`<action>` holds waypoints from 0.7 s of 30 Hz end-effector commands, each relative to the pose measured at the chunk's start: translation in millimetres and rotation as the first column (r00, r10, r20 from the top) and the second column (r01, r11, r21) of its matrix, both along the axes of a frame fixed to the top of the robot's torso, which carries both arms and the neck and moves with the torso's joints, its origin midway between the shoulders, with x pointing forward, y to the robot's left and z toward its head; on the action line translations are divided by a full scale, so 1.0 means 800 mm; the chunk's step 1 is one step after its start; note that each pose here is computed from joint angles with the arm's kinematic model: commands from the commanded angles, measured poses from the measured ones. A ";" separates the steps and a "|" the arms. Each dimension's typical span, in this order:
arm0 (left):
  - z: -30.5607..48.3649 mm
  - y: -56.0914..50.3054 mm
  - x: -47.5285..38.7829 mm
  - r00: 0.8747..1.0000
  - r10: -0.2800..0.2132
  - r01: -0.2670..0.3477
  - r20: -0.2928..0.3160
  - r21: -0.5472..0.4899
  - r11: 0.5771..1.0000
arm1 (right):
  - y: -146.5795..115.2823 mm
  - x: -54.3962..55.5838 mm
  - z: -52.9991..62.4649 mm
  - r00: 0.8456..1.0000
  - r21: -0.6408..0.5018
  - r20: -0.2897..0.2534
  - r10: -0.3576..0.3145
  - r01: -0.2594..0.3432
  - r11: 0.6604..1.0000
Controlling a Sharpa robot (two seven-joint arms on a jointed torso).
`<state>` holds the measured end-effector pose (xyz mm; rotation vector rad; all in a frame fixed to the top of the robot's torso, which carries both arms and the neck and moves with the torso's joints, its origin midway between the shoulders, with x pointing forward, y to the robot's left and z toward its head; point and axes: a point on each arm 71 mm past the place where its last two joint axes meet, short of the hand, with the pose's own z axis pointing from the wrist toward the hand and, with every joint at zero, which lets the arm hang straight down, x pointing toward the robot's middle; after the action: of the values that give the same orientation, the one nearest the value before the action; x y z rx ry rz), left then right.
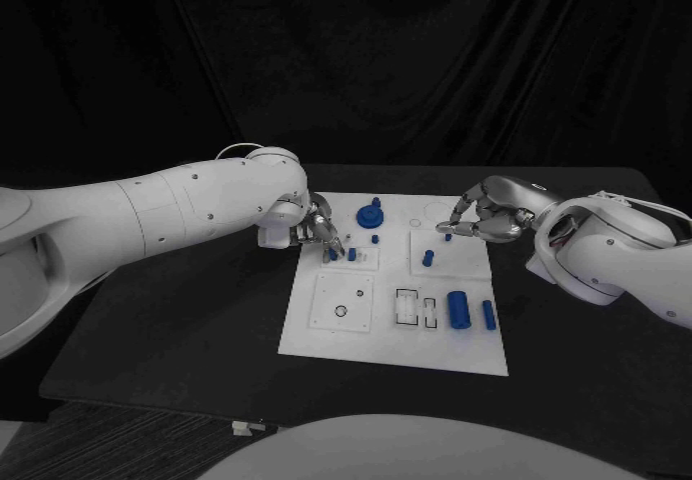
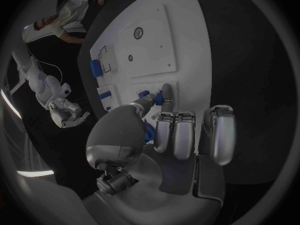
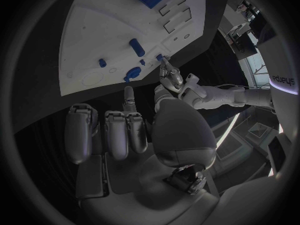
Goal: Assemble the parts on the task board
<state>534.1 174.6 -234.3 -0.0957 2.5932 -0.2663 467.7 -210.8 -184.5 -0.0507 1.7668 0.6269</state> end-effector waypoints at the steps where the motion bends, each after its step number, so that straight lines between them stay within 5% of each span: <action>1: -0.0049 -0.002 -0.004 0.999 -0.016 0.016 -0.030 0.003 1.000 | -0.001 0.000 -0.002 1.000 -0.010 -0.011 -0.011 0.011 1.000; 21: -0.0068 0.003 -0.003 0.999 -0.004 0.005 -0.036 0.017 1.000 | -0.001 0.000 -0.004 1.000 -0.013 -0.017 -0.010 0.009 1.000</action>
<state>534.9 176.2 -234.9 -0.0979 2.6034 -0.2582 467.4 -210.8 -186.2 -0.0518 1.7743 0.6256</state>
